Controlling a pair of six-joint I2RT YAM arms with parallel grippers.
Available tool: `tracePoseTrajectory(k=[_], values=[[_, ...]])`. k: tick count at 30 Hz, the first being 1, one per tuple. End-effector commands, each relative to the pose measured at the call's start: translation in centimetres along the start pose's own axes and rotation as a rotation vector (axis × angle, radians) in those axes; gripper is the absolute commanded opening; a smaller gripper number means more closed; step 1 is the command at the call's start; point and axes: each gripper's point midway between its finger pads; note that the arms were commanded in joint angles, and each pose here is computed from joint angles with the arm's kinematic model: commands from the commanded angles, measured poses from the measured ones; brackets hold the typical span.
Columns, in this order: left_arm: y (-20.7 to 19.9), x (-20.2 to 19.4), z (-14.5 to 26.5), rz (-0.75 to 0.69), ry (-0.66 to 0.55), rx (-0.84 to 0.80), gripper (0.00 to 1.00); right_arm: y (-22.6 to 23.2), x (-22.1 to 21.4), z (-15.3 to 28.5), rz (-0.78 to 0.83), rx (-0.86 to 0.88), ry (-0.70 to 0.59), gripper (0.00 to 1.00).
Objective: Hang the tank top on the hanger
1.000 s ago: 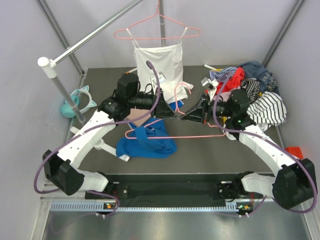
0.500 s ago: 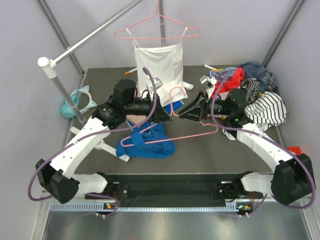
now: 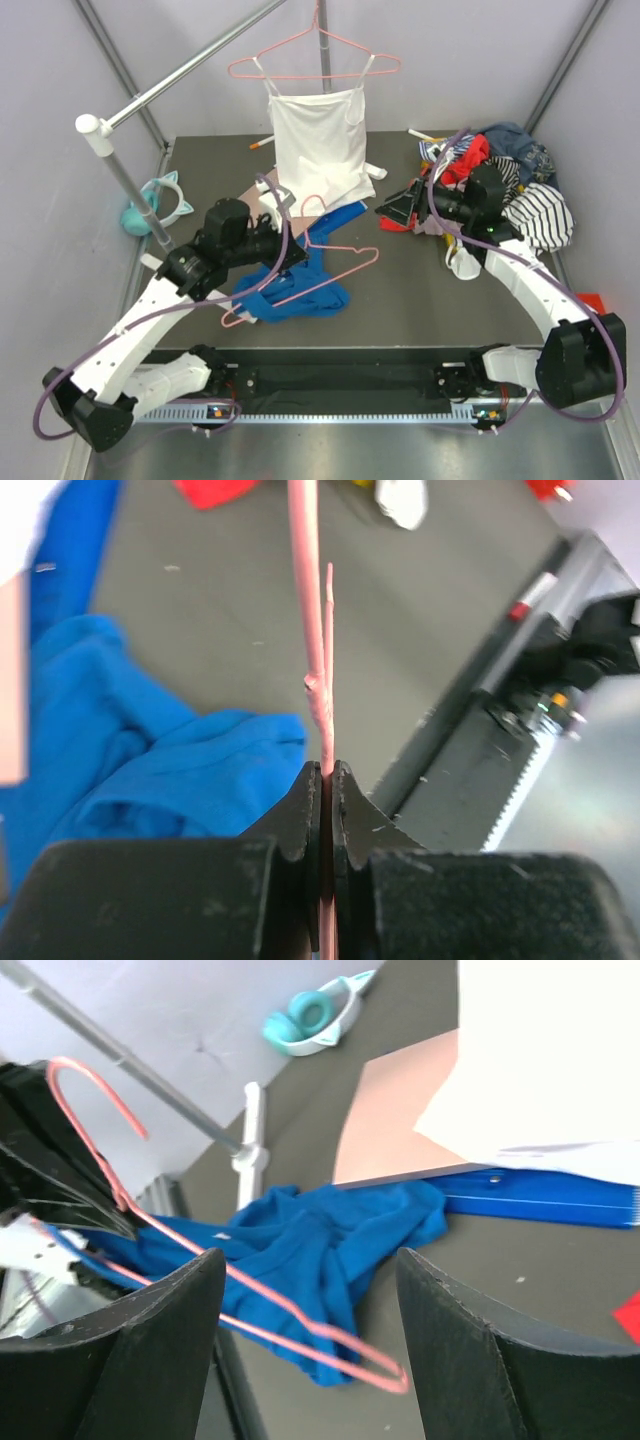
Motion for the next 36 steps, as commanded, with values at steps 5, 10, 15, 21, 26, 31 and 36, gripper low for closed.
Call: tracePoseTrajectory(k=[5,10,15,21,26,31,36], values=[[5.4,2.5,4.5,0.035,-0.225,0.412,0.00,-3.3,0.3,-0.9,0.062,-0.193,-0.023,0.66],[6.9,2.4,7.1,0.058,-0.292,0.546,0.00,-3.7,-2.8,-3.5,0.057,-0.244,0.044,0.65],[8.5,0.7,8.6,0.099,-0.276,0.665,0.00,-3.5,-5.7,-6.6,0.092,-0.282,0.131,0.64],[9.1,-0.5,9.0,0.126,-0.279,0.699,0.00,-4.6,-11.3,-10.9,0.004,-0.344,0.247,0.64],[9.1,-1.1,9.2,0.122,-0.265,0.705,0.00,-5.6,-15.5,-13.6,-0.018,-0.408,0.398,0.65],[8.9,-1.3,9.6,0.128,-0.280,0.702,0.00,-6.5,-19.4,-14.7,-0.033,-0.432,0.486,0.66],[8.8,-1.8,9.5,0.143,-0.290,0.691,0.00,-7.0,-21.1,-16.2,-0.039,-0.389,0.522,0.59]])
Point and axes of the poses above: each gripper's point midway between its finger pads, its own z axis back along the fingers, its own y axis along the line the jaws close on, x = y × z, and after that the axes turned 8 degrees about -z, right-handed
